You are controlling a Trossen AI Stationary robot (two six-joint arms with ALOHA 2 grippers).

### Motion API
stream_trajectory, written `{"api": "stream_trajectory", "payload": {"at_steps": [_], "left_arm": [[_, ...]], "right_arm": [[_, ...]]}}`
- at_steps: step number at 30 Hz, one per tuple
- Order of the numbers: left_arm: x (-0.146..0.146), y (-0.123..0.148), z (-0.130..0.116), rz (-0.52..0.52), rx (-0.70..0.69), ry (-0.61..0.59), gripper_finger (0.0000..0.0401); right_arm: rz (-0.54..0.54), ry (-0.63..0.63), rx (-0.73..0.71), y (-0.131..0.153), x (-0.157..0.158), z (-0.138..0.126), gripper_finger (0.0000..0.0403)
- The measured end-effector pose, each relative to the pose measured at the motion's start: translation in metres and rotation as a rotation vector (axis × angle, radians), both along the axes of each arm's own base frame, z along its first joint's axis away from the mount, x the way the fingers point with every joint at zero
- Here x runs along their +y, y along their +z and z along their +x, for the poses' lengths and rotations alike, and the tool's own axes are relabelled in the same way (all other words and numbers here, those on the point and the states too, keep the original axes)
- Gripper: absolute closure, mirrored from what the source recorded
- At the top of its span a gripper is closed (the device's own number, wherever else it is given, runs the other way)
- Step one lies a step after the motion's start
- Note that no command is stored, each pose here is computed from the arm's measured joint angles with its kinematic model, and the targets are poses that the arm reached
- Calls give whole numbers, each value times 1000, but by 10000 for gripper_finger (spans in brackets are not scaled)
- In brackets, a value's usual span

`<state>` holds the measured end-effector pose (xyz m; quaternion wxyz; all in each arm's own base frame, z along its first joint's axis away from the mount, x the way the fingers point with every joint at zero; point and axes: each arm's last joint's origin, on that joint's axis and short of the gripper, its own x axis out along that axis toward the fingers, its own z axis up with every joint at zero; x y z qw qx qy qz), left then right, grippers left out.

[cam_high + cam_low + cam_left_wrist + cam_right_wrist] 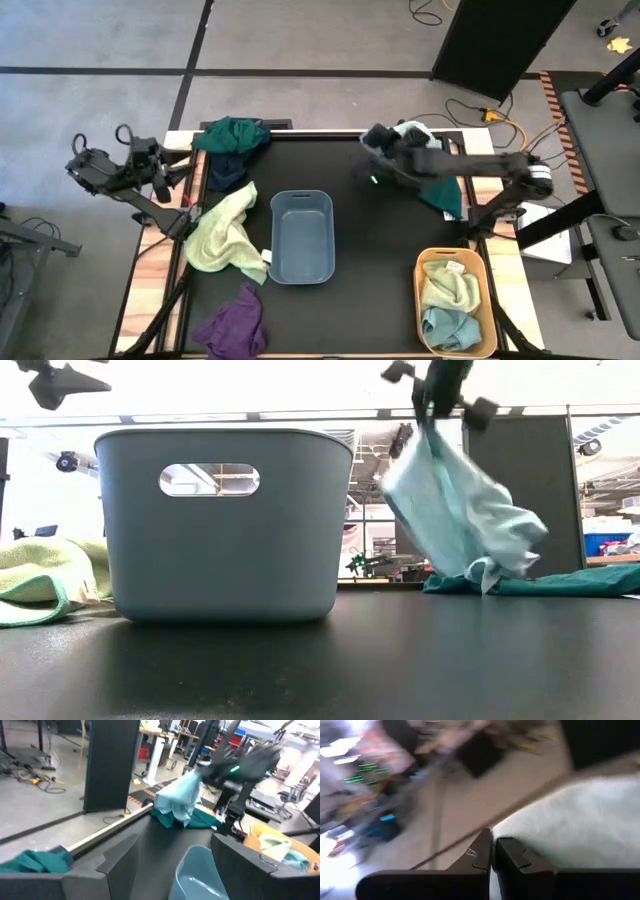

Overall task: Sort microfiber towel by color & place in baskets
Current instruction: Put the light blue microfiber cloth into the yellow bin

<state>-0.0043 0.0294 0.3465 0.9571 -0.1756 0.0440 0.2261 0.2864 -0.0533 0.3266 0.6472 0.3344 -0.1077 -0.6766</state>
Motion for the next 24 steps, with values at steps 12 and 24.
{"api": "stream_trajectory", "payload": {"at_steps": [12, 24], "left_arm": [[-5, -1, 8, -40, -61, -3, 171], [-7, 18, 17, -144, -244, 126, 171]], "right_arm": [[-342, 831, 94, 133, 161, -63, 394], [-601, 1744, -224, 210, 182, -172, 394]]}}
